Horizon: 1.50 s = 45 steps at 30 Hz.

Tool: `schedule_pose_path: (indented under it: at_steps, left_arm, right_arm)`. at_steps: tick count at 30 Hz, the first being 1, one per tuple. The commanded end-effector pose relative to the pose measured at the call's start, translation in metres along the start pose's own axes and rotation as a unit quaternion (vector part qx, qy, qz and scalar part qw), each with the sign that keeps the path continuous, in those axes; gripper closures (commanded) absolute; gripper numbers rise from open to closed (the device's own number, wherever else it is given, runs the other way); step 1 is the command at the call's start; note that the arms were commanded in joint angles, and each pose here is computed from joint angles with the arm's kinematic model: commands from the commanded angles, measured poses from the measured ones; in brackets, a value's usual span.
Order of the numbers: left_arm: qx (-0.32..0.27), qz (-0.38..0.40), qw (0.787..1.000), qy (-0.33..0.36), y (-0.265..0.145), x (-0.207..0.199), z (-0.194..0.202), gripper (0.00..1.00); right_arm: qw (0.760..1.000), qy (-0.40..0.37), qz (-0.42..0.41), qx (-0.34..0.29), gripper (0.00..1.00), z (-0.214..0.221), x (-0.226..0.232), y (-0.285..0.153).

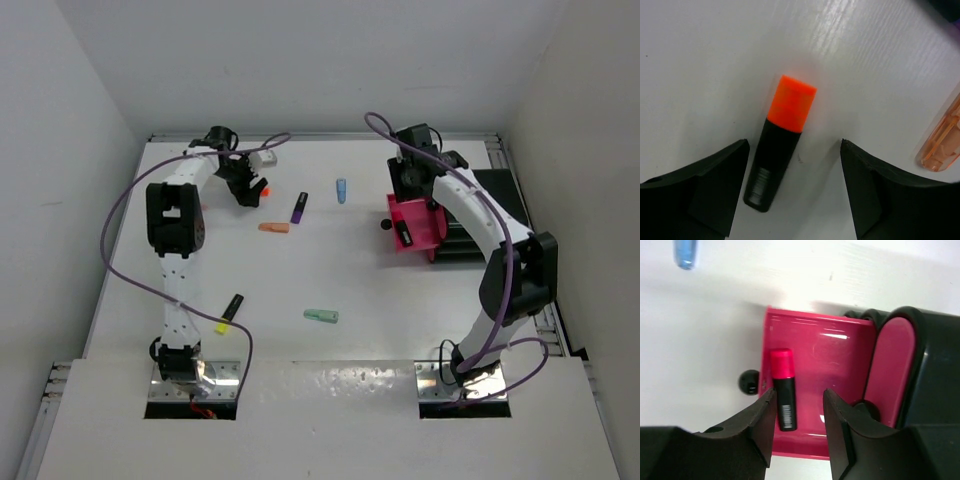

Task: Sort the stationery into containers
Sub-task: Place the pen in the drawer, then pick up the pen from the center of the board, then place the pen in the drawer.

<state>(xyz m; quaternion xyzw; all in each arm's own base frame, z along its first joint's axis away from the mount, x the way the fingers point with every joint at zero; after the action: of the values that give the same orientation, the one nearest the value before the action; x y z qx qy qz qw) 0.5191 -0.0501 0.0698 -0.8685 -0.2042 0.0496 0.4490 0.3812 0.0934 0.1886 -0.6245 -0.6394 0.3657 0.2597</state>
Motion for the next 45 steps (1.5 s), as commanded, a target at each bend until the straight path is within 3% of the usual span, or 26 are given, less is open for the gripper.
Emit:
schedule_pose_path:
  at_steps: [1, 7, 10, 14, 15, 16, 18, 21, 23, 25, 26, 29, 35, 45]
  left_arm:
    - [0.001, 0.031, 0.999, 0.026, 0.012, -0.011, 0.000, 0.21]
    - [0.051, 0.070, 0.996, 0.021, 0.021, -0.038, 0.026, 0.43]
    - [0.070, 0.083, 0.994, 0.016, 0.017, -0.054, 0.037, 0.69]
    - [0.058, 0.069, 0.996, 0.001, -0.005, -0.075, 0.041, 0.86]
    - [0.049, 0.063, 0.997, -0.015, -0.009, -0.078, 0.040, 0.96]
    - [0.039, 0.054, 0.998, -0.024, -0.015, -0.078, 0.036, 1.00]
    - [0.004, 0.031, 0.999, -0.039, -0.030, -0.078, 0.024, 1.00]
    - [-0.079, 0.020, 0.990, -0.118, -0.056, -0.087, -0.011, 1.00]
    - [-0.157, -0.013, 0.980, -0.119, -0.085, -0.087, -0.047, 1.00]
    - [-0.194, -0.013, 0.969, -0.155, -0.101, -0.111, -0.069, 1.00]
    - [-0.219, -0.021, 0.966, -0.138, -0.104, -0.117, -0.088, 1.00]
    - [-0.243, -0.056, 0.946, -0.206, -0.116, -0.138, -0.119, 1.00]
    - [-0.275, -0.072, 0.929, -0.239, -0.132, -0.173, -0.168, 1.00]
    - [-0.308, -0.033, 0.927, -0.213, -0.138, -0.212, -0.214, 1.00]
  right_arm:
    - [0.998, 0.001, -0.049, -0.044, 0.58, -0.023, 0.016, -0.030]
    - [0.993, -0.025, -0.097, -0.062, 0.58, -0.028, 0.034, -0.053]
    - [0.990, -0.036, -0.120, -0.069, 0.58, -0.027, 0.041, -0.063]
    - [0.984, -0.034, -0.153, -0.088, 0.57, -0.025, 0.049, -0.075]
    - [0.982, -0.033, -0.166, -0.087, 0.56, -0.022, 0.051, -0.075]
    - [0.979, -0.030, -0.182, -0.090, 0.55, -0.023, 0.055, -0.079]
    - [0.972, -0.017, -0.212, -0.095, 0.50, -0.024, 0.062, -0.083]
    - [0.963, 0.031, -0.249, -0.096, 0.46, -0.031, 0.072, -0.088]
    - [0.956, 0.077, -0.268, -0.095, 0.45, -0.038, 0.078, -0.091]
    - [0.943, 0.112, -0.302, -0.083, 0.43, -0.043, 0.089, -0.093]
    - [0.936, 0.125, -0.316, -0.090, 0.43, -0.049, 0.092, -0.095]
    - [0.918, 0.174, -0.348, -0.075, 0.41, -0.058, 0.108, -0.090]
    - [0.903, 0.196, -0.376, -0.067, 0.37, -0.073, 0.140, -0.091]
    - [0.895, 0.213, -0.386, -0.061, 0.36, -0.078, 0.156, -0.089]
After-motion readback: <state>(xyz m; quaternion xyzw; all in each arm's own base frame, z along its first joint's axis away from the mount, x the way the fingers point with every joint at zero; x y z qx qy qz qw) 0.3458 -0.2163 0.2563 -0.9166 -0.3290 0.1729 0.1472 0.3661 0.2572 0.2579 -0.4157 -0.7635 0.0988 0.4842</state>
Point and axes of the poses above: each gripper's point midway between its finger pads, its own y axis out along the fingers, its own x axis along the line the jaws close on, z = x × y, the point moved 5 cm from there along -y, back along the fingers, and after that the axes turned 5 degrees about y, right-handed, at the moved point
